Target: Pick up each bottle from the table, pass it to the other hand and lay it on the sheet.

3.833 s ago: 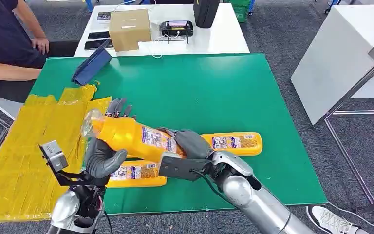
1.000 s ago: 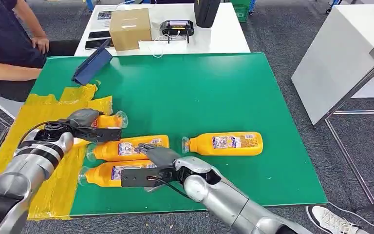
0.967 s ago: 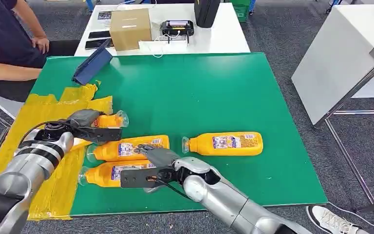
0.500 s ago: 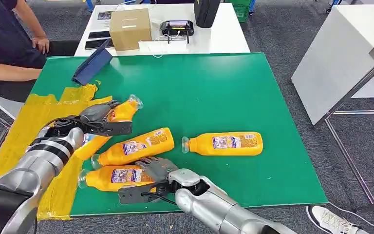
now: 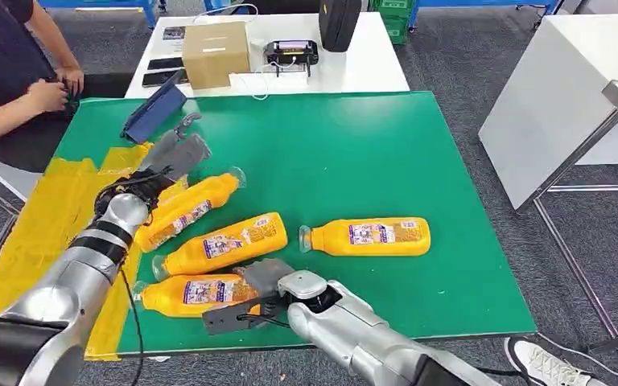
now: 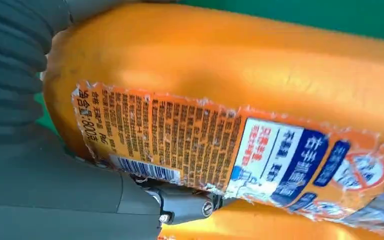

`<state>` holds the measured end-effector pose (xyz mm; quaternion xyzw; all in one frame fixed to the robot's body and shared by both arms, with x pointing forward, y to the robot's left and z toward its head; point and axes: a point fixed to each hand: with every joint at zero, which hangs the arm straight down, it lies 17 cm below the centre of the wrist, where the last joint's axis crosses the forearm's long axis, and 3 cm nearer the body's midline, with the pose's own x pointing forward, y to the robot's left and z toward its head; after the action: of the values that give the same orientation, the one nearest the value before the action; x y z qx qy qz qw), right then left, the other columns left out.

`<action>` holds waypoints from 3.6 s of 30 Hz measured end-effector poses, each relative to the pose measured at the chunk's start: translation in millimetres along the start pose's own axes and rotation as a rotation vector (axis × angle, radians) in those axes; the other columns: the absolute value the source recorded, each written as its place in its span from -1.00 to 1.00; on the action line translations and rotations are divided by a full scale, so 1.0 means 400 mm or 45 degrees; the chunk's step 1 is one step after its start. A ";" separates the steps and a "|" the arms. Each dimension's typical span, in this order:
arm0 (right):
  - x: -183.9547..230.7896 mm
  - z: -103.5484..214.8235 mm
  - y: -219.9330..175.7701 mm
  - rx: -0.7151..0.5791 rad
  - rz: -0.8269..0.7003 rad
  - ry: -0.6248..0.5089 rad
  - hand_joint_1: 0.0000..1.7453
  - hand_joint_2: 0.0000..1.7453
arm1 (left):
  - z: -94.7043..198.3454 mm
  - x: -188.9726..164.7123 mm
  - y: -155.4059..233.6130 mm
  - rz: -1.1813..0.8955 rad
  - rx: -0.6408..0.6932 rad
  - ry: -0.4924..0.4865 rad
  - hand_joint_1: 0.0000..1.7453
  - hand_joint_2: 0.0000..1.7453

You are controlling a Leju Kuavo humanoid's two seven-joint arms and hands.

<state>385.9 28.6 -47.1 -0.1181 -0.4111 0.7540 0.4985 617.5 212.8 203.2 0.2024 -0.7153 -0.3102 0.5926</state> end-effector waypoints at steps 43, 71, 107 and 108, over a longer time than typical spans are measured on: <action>0.056 0.470 -0.420 -1.045 -1.222 -0.628 1.00 1.00 | 0.310 -0.009 0.178 1.292 0.328 -0.186 -1.00 1.00; 0.198 0.410 -0.404 -0.658 -0.922 -0.745 1.00 1.00 | 0.508 0.409 -0.170 1.200 -0.496 -0.642 -1.00 1.00; 0.266 0.276 -0.307 -0.384 -0.661 -0.686 1.00 1.00 | 0.431 0.293 -0.173 1.026 -0.382 -0.473 1.00 1.00; 0.261 0.274 -0.308 -0.387 -0.658 -0.677 1.00 1.00 | 0.427 0.292 -0.174 1.017 -0.381 -0.472 1.00 1.00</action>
<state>352.4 82.6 137.5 0.1159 -0.6489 0.5385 0.5249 420.6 120.6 222.0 -0.2357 -0.7785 -0.1885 0.5504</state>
